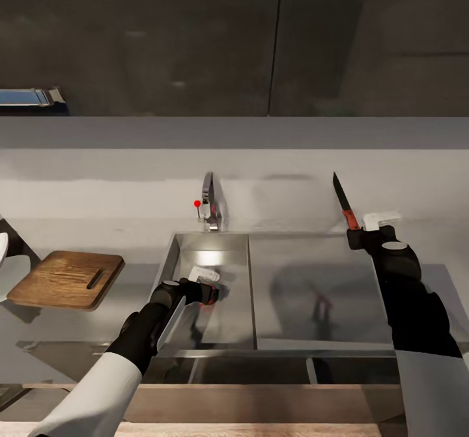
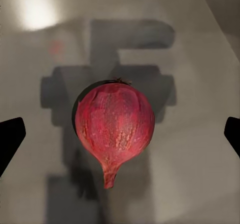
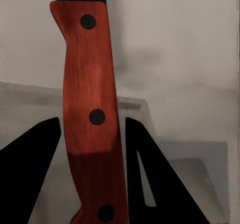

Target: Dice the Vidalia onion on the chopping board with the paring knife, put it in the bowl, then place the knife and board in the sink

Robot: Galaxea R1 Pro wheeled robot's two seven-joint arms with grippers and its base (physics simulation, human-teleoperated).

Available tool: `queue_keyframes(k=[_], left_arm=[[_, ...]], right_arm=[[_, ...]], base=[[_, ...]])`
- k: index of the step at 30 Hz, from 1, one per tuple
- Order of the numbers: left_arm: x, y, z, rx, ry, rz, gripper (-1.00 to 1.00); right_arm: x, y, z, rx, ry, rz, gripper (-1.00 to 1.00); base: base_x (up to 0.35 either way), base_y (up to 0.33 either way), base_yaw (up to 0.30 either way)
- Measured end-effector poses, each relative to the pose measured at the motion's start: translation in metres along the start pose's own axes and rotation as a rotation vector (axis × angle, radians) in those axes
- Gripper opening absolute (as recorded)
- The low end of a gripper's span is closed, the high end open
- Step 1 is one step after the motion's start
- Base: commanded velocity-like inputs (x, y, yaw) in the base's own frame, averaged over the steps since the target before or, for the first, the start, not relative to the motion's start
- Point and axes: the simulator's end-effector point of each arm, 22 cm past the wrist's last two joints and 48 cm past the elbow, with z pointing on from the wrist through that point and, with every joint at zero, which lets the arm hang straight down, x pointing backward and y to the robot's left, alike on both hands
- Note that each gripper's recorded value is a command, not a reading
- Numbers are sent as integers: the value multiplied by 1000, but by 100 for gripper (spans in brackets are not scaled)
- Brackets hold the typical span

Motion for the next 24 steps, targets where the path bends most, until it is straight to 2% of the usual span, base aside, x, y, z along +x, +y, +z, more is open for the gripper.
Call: queue_keyframes(k=[2,6,21,24], left_arm=[[0,0,0,0,0,0,100],[0,0,0,0,1,0,100],[7,6,5,-23,13,-6,100],[5,7,7,-27,-2,-6,100]], right_arm=[[-24,-5,0,8,-36,8,-100],[-32,-6,0,10,-49,11,-100],[-29,-4,4,8,-41,8,-100],[-26,-2,6,7,-37,7,-100]], base=[[0,0,0],[0,0,0],[0,0,0],[0,0,0]])
